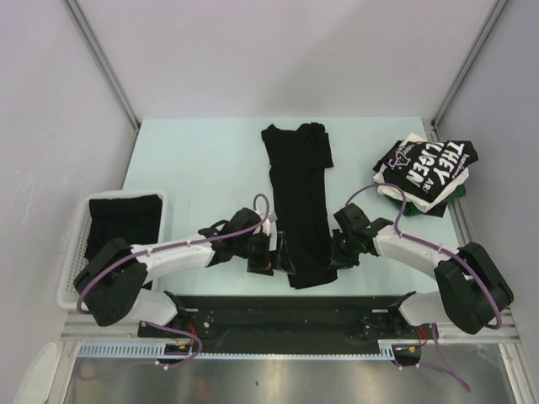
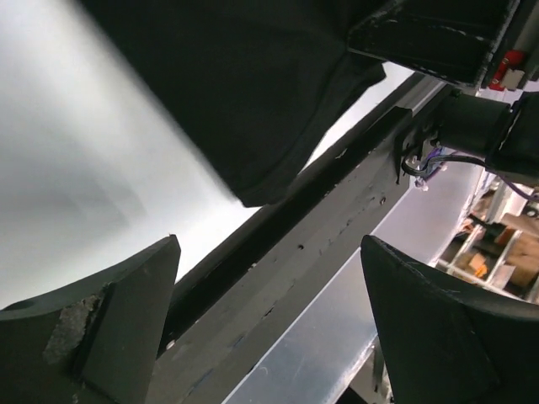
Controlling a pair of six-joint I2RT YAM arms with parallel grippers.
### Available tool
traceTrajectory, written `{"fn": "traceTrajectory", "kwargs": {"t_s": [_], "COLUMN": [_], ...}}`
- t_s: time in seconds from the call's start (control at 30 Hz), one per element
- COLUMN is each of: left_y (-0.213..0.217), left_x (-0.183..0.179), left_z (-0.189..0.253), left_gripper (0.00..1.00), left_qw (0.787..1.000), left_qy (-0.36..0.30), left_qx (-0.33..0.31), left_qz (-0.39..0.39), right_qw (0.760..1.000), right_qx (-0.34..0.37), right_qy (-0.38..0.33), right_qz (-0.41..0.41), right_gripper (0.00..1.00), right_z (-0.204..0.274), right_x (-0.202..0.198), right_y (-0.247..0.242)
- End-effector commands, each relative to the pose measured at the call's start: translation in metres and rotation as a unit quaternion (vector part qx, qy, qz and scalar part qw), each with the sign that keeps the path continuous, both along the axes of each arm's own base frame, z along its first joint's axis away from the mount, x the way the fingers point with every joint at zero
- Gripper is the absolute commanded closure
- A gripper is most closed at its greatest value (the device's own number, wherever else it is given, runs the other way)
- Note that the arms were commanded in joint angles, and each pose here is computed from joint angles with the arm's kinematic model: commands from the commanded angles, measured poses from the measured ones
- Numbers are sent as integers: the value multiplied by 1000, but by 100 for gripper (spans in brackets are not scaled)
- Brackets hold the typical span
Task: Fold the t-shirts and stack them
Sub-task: Grab the bottom of the folded rectangular tshirt with both arms
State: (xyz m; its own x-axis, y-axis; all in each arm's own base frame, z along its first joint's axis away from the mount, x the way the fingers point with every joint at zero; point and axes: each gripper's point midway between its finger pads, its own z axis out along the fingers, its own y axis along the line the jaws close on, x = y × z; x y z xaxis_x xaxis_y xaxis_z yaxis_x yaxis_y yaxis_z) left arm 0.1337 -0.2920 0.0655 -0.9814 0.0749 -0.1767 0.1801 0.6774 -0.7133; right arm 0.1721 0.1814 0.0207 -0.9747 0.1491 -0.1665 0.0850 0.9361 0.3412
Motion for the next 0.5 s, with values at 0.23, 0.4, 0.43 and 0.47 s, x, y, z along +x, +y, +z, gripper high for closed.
{"fn": "traceTrajectory", "kwargs": {"t_s": [0.23,0.4,0.43,0.47], "left_y": [-30,-35,-39,-43], "left_x": [7,-2,-5,-4], "left_z": [-7,-20,-21,-20], "left_gripper": [13,14,14,14], "left_qw": [998,997,996,996], "left_qy": [-36,-28,-28,-29], "left_qx": [40,72,75,75], "left_qz": [23,31,32,32], "right_qw": [999,999,999,999], "right_qx": [22,27,28,29], "right_qy": [-15,-13,-11,-11], "right_qz": [18,25,28,29], "right_gripper": [80,80,81,81], "right_z": [16,15,14,14], "right_x": [14,15,14,15], "right_y": [-4,-6,-6,-6]}}
